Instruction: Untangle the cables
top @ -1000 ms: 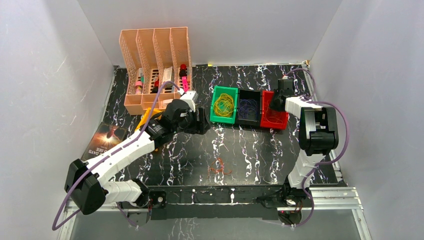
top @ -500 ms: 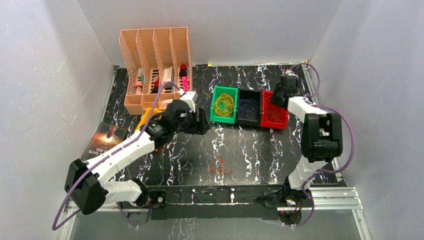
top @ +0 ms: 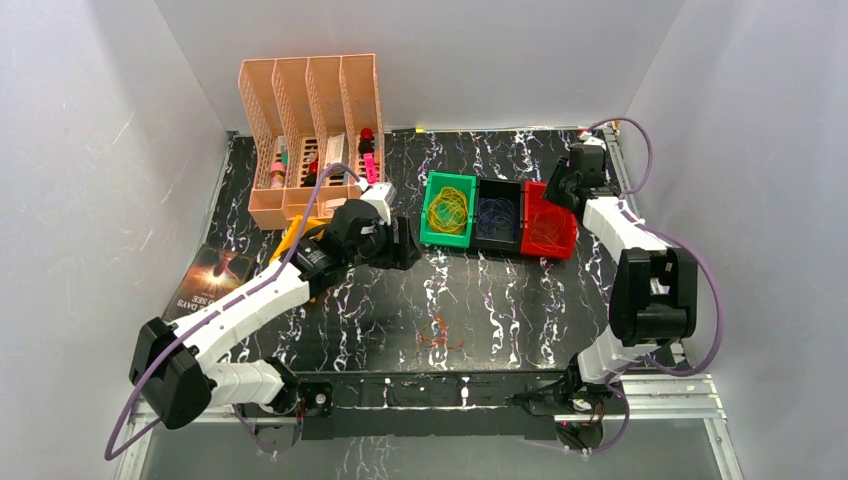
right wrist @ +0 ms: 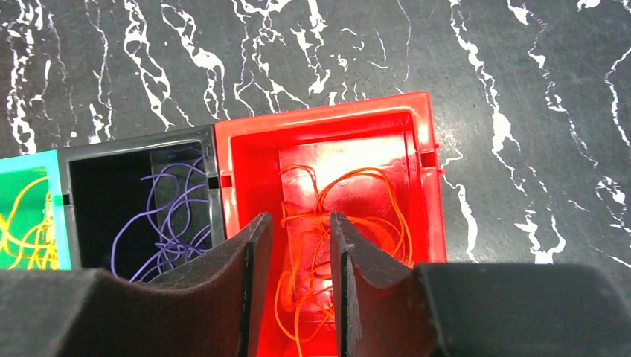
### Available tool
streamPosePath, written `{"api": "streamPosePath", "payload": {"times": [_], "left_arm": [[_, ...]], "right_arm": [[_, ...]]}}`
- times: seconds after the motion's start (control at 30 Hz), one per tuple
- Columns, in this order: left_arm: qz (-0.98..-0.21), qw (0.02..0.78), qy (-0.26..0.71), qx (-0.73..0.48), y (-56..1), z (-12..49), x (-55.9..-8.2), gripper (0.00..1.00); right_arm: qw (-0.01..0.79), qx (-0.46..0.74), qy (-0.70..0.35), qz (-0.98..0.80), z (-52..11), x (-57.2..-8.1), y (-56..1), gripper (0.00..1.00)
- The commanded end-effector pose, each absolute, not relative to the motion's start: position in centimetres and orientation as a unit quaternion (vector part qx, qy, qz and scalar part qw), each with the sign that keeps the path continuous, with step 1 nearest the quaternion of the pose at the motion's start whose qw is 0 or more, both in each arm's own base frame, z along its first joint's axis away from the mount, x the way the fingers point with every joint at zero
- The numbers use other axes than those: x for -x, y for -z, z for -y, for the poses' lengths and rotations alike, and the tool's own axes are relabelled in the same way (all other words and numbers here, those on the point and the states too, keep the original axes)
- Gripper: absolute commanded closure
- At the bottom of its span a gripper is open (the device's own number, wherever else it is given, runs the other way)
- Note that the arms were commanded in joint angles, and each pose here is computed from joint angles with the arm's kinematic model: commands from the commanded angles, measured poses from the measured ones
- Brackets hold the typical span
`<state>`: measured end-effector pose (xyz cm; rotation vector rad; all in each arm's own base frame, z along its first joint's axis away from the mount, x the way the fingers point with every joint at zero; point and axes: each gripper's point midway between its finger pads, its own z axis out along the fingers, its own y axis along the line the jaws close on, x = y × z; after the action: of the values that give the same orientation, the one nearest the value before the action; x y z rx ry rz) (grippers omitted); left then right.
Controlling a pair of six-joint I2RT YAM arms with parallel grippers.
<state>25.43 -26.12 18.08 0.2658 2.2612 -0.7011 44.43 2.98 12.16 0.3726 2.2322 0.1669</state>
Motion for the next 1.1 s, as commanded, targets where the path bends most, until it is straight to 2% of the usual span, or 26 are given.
{"api": "streamPosePath", "payload": {"times": [0.0, 0.17, 0.4, 0.6, 0.77, 1.07], "left_arm": [[-0.883, 0.360, 0.282, -0.109, -17.9, 26.5, -25.2, 0.36], [-0.883, 0.355, 0.286, -0.112, -17.8, 26.9, -25.3, 0.36], [-0.883, 0.358, 0.283, -0.112, -17.9, 26.7, -25.3, 0.36], [-0.883, 0.361, 0.279, -0.111, -18.0, 26.5, -25.3, 0.36], [-0.885, 0.358, 0.277, -0.113, -17.7, 26.5, -25.4, 0.36], [-0.885, 0.357, 0.278, -0.111, -17.5, 26.6, -25.4, 0.36]], "right_arm": [[0.455, -0.143, -0.058, -0.877, -2.5, -44.0, -15.3, 0.56], [0.456, -0.143, -0.054, -0.876, -2.3, -43.2, -16.0, 0.52], [0.465, -0.141, -0.085, -0.870, -3.3, -42.3, -17.7, 0.52], [0.428, -0.164, -0.112, -0.882, -4.1, -39.7, -16.2, 0.54], [0.417, -0.181, -0.135, -0.881, -4.7, -37.3, -15.5, 0.56], [0.396, -0.173, -0.124, -0.893, -4.5, -35.0, -13.7, 0.67]]}}
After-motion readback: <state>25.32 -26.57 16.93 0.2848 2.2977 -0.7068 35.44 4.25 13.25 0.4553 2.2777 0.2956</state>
